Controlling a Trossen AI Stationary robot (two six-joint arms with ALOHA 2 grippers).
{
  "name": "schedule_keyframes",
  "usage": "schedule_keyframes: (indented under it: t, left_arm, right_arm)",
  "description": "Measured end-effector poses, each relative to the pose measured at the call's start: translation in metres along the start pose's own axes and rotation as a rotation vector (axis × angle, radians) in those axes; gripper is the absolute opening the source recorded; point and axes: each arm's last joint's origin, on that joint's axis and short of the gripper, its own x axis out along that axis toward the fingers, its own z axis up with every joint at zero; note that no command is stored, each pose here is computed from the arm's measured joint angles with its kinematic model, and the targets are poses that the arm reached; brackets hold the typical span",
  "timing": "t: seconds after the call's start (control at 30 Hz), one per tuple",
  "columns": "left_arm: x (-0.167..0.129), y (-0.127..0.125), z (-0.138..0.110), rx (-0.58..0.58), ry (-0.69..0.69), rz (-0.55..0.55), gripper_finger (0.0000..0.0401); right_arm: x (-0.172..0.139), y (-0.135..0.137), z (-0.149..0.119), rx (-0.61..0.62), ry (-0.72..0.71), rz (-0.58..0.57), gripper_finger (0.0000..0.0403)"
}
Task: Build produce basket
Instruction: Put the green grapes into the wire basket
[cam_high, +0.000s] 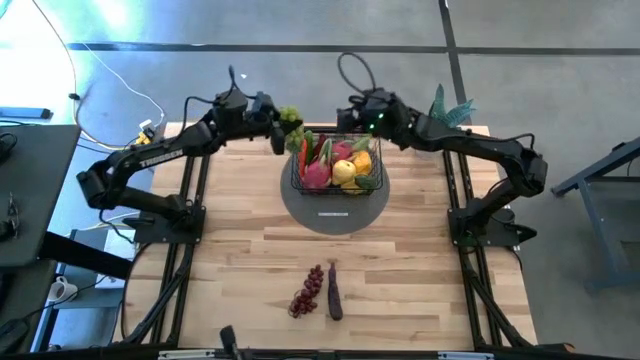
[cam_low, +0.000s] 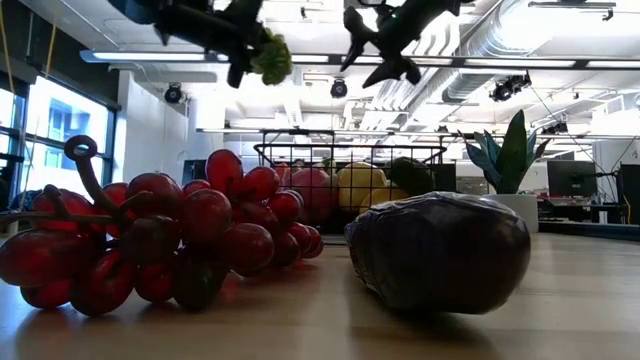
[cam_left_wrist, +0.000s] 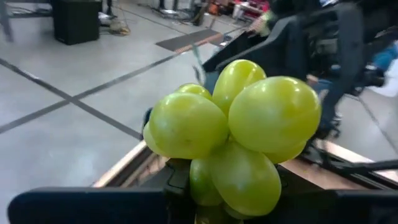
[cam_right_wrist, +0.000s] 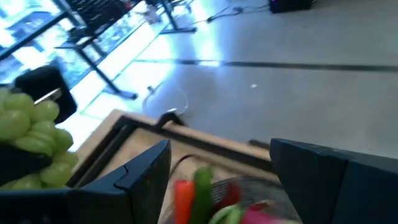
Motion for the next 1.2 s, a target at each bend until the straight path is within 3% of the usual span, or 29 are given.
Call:
schedule_keyframes:
  t: [0.27, 0.53, 0.73, 1.07, 1.2]
  left_arm:
    - [0.039, 0.011, 0.007, 0.0, -0.07, 0.055, 0.0072]
    - [0.078, 0.015, 0.001, 0.013, -0.118, 0.028, 0.0072]
    - [0.108, 0.02, -0.021, 0.022, -0.164, 0.0, 0.0072]
    - [0.145, 0.013, -0.062, -0.018, -0.179, -0.064, 0.0072]
    - [0.152, 0.011, -0.072, -0.037, -0.175, -0.025, 0.0072]
  right_arm:
    - [0.0, -0.015, 0.011, -0.041, -0.016, -0.04, 0.0256]
    - [0.003, -0.026, 0.016, -0.018, -0.022, -0.089, 0.0256]
    - [0.004, -0.033, 0.017, 0.079, -0.05, -0.176, 0.0256]
    - [0.004, -0.034, 0.017, 0.031, -0.038, -0.172, 0.0256]
    - [0.004, -0.034, 0.017, 0.031, -0.038, -0.172, 0.0256]
